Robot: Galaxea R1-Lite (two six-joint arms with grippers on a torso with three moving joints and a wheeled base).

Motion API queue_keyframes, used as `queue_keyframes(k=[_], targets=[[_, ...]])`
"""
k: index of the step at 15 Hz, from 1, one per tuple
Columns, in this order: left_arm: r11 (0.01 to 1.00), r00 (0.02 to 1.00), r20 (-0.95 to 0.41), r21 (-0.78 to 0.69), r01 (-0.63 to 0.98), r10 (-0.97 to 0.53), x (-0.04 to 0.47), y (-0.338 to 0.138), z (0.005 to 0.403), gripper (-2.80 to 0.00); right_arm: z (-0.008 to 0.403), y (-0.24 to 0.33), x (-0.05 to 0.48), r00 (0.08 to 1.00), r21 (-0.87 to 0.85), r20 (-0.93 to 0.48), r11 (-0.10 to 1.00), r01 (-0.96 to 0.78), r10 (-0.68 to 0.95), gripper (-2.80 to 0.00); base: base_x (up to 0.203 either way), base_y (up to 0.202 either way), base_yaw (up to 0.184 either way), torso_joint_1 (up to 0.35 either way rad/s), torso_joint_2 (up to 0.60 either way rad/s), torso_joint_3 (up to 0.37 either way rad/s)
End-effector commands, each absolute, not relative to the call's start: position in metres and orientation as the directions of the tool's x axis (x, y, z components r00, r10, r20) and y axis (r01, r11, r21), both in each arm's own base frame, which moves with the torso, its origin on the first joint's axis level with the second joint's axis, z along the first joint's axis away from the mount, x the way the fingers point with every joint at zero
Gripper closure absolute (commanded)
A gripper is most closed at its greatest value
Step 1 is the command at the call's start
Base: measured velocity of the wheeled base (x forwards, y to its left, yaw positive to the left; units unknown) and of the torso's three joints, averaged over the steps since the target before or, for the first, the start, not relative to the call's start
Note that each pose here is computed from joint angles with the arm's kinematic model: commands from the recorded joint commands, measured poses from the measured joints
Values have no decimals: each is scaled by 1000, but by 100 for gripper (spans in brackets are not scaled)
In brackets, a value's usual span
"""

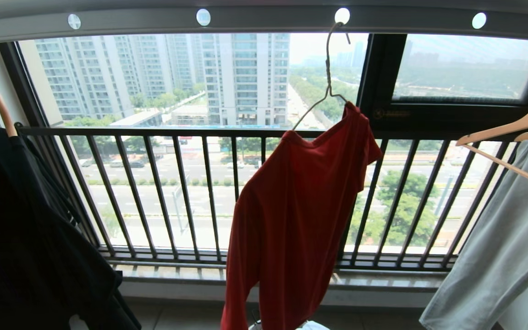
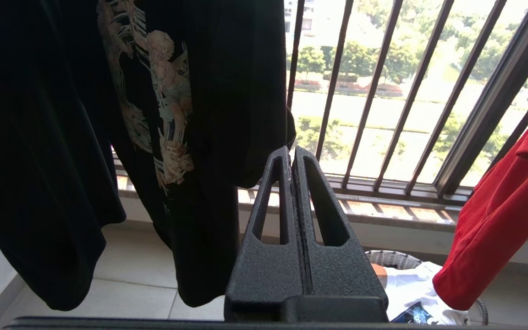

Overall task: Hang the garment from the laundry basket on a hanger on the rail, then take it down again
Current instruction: Take the clothes off the clothes rack

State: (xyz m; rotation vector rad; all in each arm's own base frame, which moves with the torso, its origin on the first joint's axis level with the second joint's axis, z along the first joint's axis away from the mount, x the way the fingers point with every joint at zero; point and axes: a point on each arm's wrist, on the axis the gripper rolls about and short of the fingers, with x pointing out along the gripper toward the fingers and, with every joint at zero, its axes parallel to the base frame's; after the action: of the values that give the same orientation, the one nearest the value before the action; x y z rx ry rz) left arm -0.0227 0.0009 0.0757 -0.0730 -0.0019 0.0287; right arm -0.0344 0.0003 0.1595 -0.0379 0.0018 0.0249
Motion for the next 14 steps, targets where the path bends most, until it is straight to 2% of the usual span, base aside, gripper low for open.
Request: queue_keyframes(k=[1, 9, 14], targets=[[997, 1000, 3, -74, -29, 29, -23, 1, 76, 0, 202, 0, -21, 999, -35, -44, 999, -28, 26, 0, 0, 0, 0, 0, 0, 0], [997, 1000, 2, -74, -29, 29, -23, 1, 76, 0, 286, 3, 34, 968, 67, -225, 993, -95, 107, 0, 0, 0, 0, 0, 0, 0], [997, 1000, 1, -74, -29, 29, -23, 1, 76, 0, 324, 8, 53, 930, 100, -258, 964, -245, 263, 0, 0, 0, 0, 0, 0, 0]])
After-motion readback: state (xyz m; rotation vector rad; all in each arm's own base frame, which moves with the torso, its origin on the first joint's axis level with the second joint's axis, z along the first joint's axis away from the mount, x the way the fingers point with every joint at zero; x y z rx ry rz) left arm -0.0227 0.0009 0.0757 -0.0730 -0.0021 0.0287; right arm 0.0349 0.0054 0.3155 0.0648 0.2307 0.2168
